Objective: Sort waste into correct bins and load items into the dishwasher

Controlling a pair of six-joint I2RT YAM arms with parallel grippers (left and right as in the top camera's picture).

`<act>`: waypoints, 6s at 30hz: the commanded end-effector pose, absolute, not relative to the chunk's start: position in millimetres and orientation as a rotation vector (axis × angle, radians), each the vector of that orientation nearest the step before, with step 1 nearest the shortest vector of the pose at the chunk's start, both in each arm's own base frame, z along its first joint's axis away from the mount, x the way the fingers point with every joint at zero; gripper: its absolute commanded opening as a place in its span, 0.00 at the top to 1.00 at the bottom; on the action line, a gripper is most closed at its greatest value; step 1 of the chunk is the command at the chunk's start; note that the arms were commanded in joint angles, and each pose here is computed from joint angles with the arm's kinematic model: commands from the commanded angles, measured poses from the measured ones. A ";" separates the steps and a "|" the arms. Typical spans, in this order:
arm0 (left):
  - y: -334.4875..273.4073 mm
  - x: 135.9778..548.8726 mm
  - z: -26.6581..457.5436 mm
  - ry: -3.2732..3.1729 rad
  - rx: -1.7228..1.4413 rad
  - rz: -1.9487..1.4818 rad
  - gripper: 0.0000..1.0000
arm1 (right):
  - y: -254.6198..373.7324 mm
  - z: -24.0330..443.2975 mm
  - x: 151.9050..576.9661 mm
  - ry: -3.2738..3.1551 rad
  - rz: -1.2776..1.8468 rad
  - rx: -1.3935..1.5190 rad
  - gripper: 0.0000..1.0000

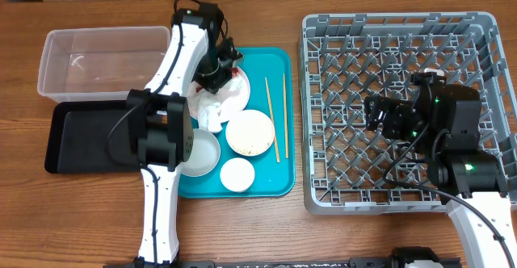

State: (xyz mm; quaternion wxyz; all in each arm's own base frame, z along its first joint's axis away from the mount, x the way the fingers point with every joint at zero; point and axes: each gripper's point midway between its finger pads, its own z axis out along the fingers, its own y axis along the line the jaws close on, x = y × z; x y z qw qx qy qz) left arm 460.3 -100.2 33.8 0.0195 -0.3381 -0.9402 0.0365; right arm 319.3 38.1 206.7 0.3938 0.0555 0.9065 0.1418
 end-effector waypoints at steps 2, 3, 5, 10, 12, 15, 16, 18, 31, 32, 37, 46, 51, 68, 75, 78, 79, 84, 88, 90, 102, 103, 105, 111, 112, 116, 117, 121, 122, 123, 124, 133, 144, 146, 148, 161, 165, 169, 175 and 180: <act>-125.9 499.1 158.7 -3.304 -0.833 0.317 0.96 | 35.0 221.5 325.6 2.255 0.345 0.145 0.00; -115.0 504.0 185.6 -3.387 -0.776 0.274 0.96 | 35.1 221.4 325.6 2.255 0.346 0.145 0.00; -85.6 510.8 219.6 -3.518 -0.583 0.172 0.96 | 35.2 221.3 325.4 2.256 0.347 0.145 0.00; 49.9 524.0 247.5 -3.634 0.530 -0.086 0.96 | 35.2 221.4 325.5 2.255 0.347 0.145 0.00; 100.7 517.6 235.3 -3.485 1.083 -0.145 0.96 | 35.2 221.3 325.4 2.256 0.347 0.145 0.00; 138.3 511.9 213.8 -3.277 1.523 -0.132 0.96 | 35.2 220.3 324.6 2.261 0.346 0.146 0.00; 151.6 511.7 200.3 -3.190 1.655 -0.118 0.96 | 35.2 219.6 324.0 2.265 0.346 0.147 0.00; 167.2 513.4 176.1 -3.084 1.788 -0.112 0.96 | 35.2 219.1 323.6 2.268 0.346 0.148 0.00; 152.2 524.3 222.5 -3.438 1.292 -0.001 0.00 | 35.2 219.1 323.7 2.267 0.346 0.148 0.00; 141.6 517.4 256.4 -3.551 1.133 0.049 0.00 | 35.4 219.1 323.6 2.268 0.348 0.147 0.00; 123.1 467.4 350.0 -3.775 0.854 -0.013 0.00 | 42.1 220.1 322.4 2.268 0.394 0.125 0.00; 70.2 394.1 388.5 -3.789 0.540 0.266 0.03 | 42.1 219.2 321.7 2.273 0.394 0.126 0.00; 34.8 356.4 385.9 -3.731 0.407 0.394 0.08 | 42.2 212.2 315.6 2.311 0.394 0.134 0.00; -126.8 243.3 124.3 -3.055 -0.467 0.395 0.11 | 42.1 214.1 317.3 2.300 0.394 0.132 0.00; -112.6 235.9 66.2 -3.063 -0.307 0.165 0.19 | 42.1 213.1 316.5 2.305 0.394 0.133 0.00; -114.4 240.0 60.0 -3.067 -0.306 0.169 0.39 | 42.1 212.1 316.1 2.308 0.394 0.134 0.00; -114.8 241.1 58.7 -3.068 -0.299 0.170 0.54 | 42.1 212.1 316.1 2.308 0.394 0.134 0.00; -119.9 245.6 57.9 -3.085 -0.218 0.204 0.96 | 42.1 212.2 316.2 2.307 0.394 0.134 0.00; -134.8 242.7 70.3 -3.045 -0.259 0.343 0.96 | 43.5 212.4 315.9 2.307 0.404 0.130 0.00; -145.4 242.5 85.7 -3.015 -0.326 0.452 0.96 | 48.7 213.4 314.9 2.307 0.440 0.114 0.00; -199.5 282.7 256.7 -2.743 -0.644 1.733 0.96 | 154.0 279.9 282.4 2.079 1.332 -0.269 0.00; -200.4 285.4 268.2 -2.687 -0.661 1.859 0.96 | 162.9 285.4 281.2 2.039 1.387 -0.340 0.00; -200.6 292.7 283.5 -2.596 -0.657 2.037 0.96 | 179.9 291.0 278.1 1.974 1.482 -0.470 0.01; -205.8 301.7 293.9 -2.441 -0.647 2.225 0.96 | 213.0 289.6 282.2 1.899 1.614 -0.626 0.01; -206.7 302.5 291.6 -2.435 -0.639 2.221 0.96 | 218.5 294.1 283.5 1.870 1.619 -0.650 0.01; -208.2 303.4 289.3 -2.425 -0.633 2.221 0.96 | 234.7 310.1 279.7 1.787 1.626 -0.719 0.04; -208.1 303.3 289.2 -2.426 -0.632 2.220 0.96 | 237.1 312.1 278.7 1.773 1.622 -0.733 0.05; -208.1 303.4 289.2 -2.426 -0.633 2.220 0.96 | 249.2 318.1 271.8 1.738 1.632 -0.775 0.12; -208.1 303.4 289.2 -2.426 -0.633 2.220 0.96 | 251.7 317.9 271.3 1.738 1.629 -0.774 0.14; -208.1 303.4 289.2 -2.426 -0.633 2.220 0.96 | 253.2 317.9 271.5 1.739 1.626 -0.772 0.15; -208.1 303.3 289.1 -2.426 -0.632 2.219 0.96 | 254.9 318.2 271.9 1.737 1.619 -0.770 0.16; -207.2 302.2 282.6 -2.459 -0.607 2.164 0.96 | 261.4 329.8 272.1 1.663 1.585 -0.798 0.31; -207.1 300.7 282.2 -2.455 -0.589 2.156 0.96 | 261.2 332.2 274.8 1.656 1.576 -0.783 0.38; -206.9 300.5 282.2 -2.454 -0.587 2.155 0.89 | 261.2 332.1 274.8 1.657 1.576 -0.783 0.39; -206.7 300.9 280.9 -2.463 -0.588 2.146 0.75 | 260.8 332.1 275.1 1.657 1.575 -0.782 0.41; -114.8 372.1 234.5 -3.063 -0.413 1.754 0.56 | 180.0 263.8 309.7 2.141 1.214 -0.153 0.48; -97.8 390.8 229.6 -3.264 -0.408 1.471 0.59 | 154.3 243.9 287.1 2.292 0.963 0.026 0.48; -82.2 407.9 248.5 -3.461 -0.455 1.148 0.59 | 129.5 230.8 260.7 2.455 0.693 0.203 0.48; -74.7 419.6 253.8 -3.628 -0.527 0.564 0.56 | 118.7 212.8 221.7 2.677 0.444 0.347 0.48; -76.8 419.1 248.1 -3.637 -0.560 0.354 0.56 | 115.2 177.6 201.1 2.876 0.266 0.423 0.48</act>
